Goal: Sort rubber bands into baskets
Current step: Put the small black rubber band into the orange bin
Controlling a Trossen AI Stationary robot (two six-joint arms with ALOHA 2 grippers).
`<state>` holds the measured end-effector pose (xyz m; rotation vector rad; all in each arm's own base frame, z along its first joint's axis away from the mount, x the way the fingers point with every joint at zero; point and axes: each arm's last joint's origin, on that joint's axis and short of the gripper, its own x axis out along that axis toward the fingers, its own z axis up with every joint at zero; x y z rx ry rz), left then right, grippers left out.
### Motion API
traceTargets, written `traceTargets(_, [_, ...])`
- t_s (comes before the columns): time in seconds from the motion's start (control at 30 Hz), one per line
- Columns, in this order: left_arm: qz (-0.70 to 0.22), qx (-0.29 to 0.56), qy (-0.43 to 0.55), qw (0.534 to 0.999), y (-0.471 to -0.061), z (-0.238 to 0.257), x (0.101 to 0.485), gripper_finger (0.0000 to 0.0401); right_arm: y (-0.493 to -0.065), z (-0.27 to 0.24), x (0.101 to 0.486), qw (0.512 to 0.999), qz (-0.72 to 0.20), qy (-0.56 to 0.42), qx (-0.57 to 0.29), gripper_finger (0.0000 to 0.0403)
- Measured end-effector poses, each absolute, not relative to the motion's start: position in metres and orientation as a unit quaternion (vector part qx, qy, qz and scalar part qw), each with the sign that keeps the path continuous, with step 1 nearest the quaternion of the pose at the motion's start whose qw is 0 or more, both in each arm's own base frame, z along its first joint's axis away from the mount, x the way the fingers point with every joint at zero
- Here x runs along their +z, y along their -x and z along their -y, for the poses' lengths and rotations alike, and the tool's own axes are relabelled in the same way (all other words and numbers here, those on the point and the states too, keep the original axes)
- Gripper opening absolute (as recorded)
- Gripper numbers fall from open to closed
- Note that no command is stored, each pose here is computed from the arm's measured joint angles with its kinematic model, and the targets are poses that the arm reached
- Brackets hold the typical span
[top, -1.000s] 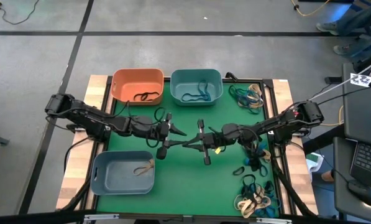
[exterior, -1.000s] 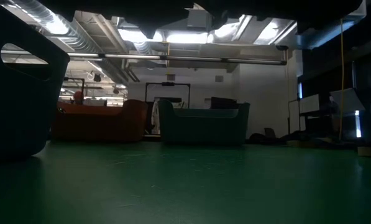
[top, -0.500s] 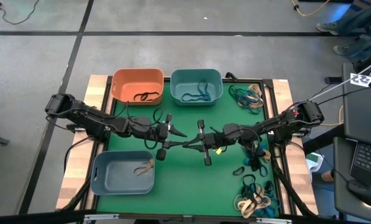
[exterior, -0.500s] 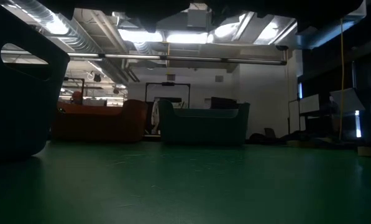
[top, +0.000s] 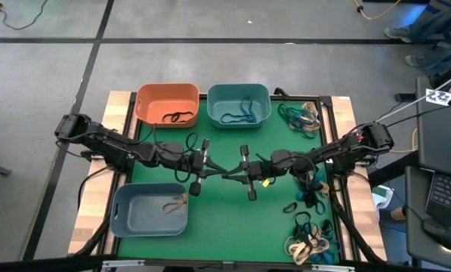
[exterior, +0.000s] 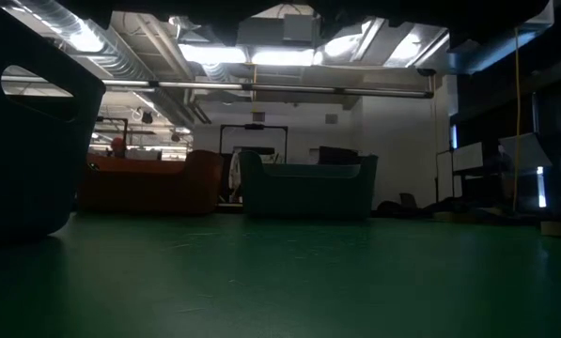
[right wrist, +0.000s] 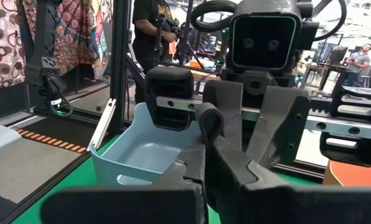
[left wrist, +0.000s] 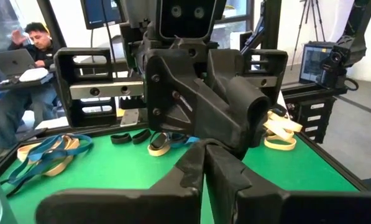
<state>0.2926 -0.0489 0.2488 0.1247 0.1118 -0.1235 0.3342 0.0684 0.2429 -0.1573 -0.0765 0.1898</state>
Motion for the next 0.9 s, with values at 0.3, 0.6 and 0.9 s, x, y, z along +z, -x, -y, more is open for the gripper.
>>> traceTargets(0.3, [-0.058, -0.062, -0.063, 0.994, -0.293, 0.049, 0.248, 0.0002, -0.334, -0.068, 0.243, 0.992, 0.037, 0.078, 0.095, 0.0017])
traceTargets(0.6, [-0.06, -0.062, -0.063, 0.994, -0.293, 0.049, 0.248, 0.0005, -0.334, -0.068, 0.243, 0.992, 0.037, 0.079, 0.095, 0.0017])
traceTargets(0.9, [-0.117, -0.065, -0.115, 0.984, -0.291, 0.046, 0.237, 0.0005, -0.335, -0.068, 0.239, 0.992, 0.022, 0.081, 0.09, 0.0017])
